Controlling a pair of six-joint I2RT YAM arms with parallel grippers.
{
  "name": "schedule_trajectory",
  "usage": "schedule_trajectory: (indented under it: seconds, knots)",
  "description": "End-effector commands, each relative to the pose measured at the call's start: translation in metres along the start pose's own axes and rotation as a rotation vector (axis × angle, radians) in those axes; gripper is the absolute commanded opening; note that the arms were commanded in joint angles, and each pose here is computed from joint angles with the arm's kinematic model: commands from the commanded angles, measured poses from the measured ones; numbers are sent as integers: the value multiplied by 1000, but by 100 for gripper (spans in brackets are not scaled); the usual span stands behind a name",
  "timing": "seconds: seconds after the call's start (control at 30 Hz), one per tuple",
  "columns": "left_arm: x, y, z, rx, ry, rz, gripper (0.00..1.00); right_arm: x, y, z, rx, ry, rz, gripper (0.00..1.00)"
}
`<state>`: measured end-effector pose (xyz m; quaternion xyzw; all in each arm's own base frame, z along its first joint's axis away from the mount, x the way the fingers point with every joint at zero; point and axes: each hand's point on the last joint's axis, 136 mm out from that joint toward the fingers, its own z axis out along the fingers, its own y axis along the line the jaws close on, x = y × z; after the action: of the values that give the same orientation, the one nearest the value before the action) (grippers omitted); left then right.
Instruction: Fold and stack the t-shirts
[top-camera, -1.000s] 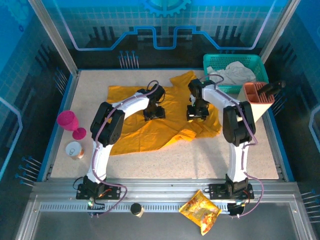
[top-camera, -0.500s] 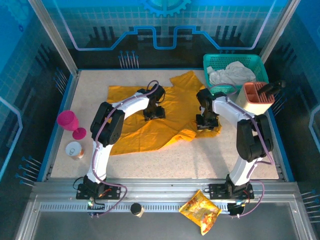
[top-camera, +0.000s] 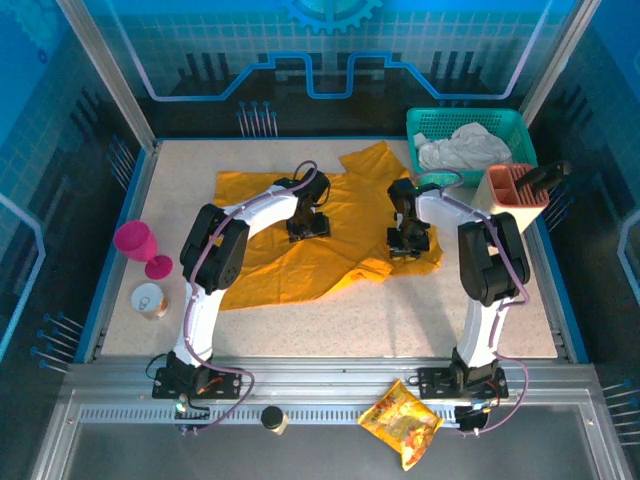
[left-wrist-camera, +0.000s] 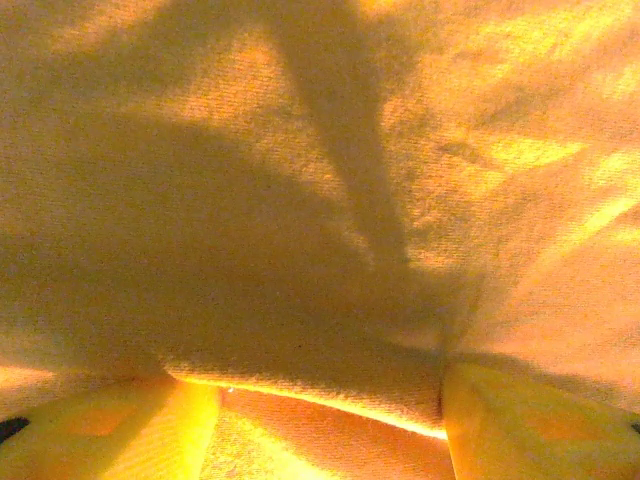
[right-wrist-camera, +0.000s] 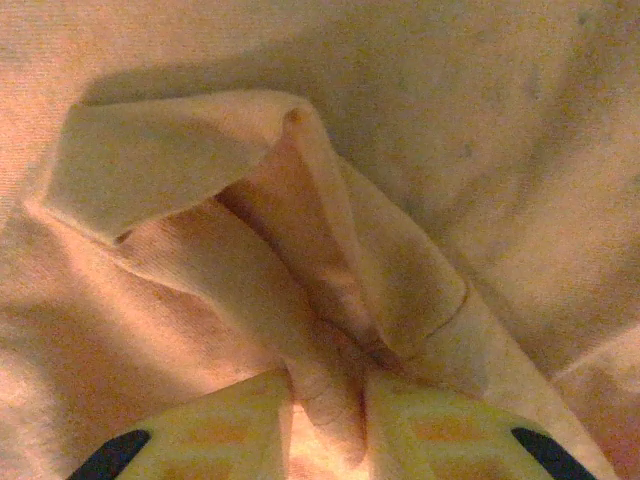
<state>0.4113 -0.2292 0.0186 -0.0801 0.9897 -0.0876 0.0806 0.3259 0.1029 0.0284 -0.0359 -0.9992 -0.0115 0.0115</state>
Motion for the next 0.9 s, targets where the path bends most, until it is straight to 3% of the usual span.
schedule_trajectory:
  seconds: [0.0,0.13,0.3,0.5,0.7,0.87]
  knots:
    - [8,26,10,-90,37,11,63,-5,-3,-2,-8,-3,12,15]
    - [8,26,9,-88,35,10,62,-1,-3,-19,-13,-24,14,0]
    - [9,25,11,-81,37,11,63,20,-10,-55,24,-53,5,0]
    - [12,24,15,-60,38,14,63,95,-27,-85,119,-1,37,0]
    - [11,16,18,-25,50,45,63,178,-38,-85,140,81,139,0]
    - [9,12,18,-12,51,72,63,199,-31,-93,53,65,227,0]
